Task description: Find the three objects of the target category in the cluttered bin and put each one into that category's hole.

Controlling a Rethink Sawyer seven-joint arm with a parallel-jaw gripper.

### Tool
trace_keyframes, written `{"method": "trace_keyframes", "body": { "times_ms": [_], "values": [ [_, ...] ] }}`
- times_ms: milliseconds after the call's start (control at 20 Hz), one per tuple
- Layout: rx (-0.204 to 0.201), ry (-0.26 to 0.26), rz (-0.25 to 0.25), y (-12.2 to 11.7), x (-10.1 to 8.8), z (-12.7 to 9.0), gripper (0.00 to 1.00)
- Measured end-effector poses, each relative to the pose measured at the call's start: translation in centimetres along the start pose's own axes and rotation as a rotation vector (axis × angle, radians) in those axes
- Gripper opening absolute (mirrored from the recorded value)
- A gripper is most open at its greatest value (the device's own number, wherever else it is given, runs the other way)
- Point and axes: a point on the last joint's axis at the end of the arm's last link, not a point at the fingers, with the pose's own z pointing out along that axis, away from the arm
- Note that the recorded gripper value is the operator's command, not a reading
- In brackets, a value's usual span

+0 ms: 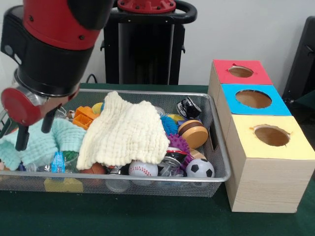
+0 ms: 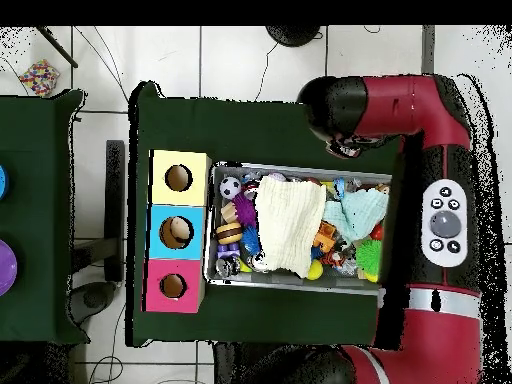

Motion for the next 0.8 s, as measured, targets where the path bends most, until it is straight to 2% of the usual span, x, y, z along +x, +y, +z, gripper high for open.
{"method": "trace_keyframes", "body": {
  "times_ms": [50, 100, 200, 250, 450, 550, 800],
  "values": [
    [-0.005, -0.005, -0.012, 0.1, 0.3, -0.1, 1.0],
    [-0.019, -0.02, -0.047, 0.4, 1.1, -0.4, 1.0],
    [-0.027, -0.028, -0.069, 0.6, 1.5, -0.4, 1.0],
    [-0.041, -0.038, -0.106, 1.1, 2.2, -0.5, 1.0],
    [-0.061, -0.045, -0.161, 1.9, 2.9, -0.4, 1.0],
    [-0.069, -0.051, -0.173, 2.2, 3.0, -0.4, 1.0],
    [-0.117, -0.12, -0.182, 3.4, 2.4, 0.1, 1.0]
  ]
}}
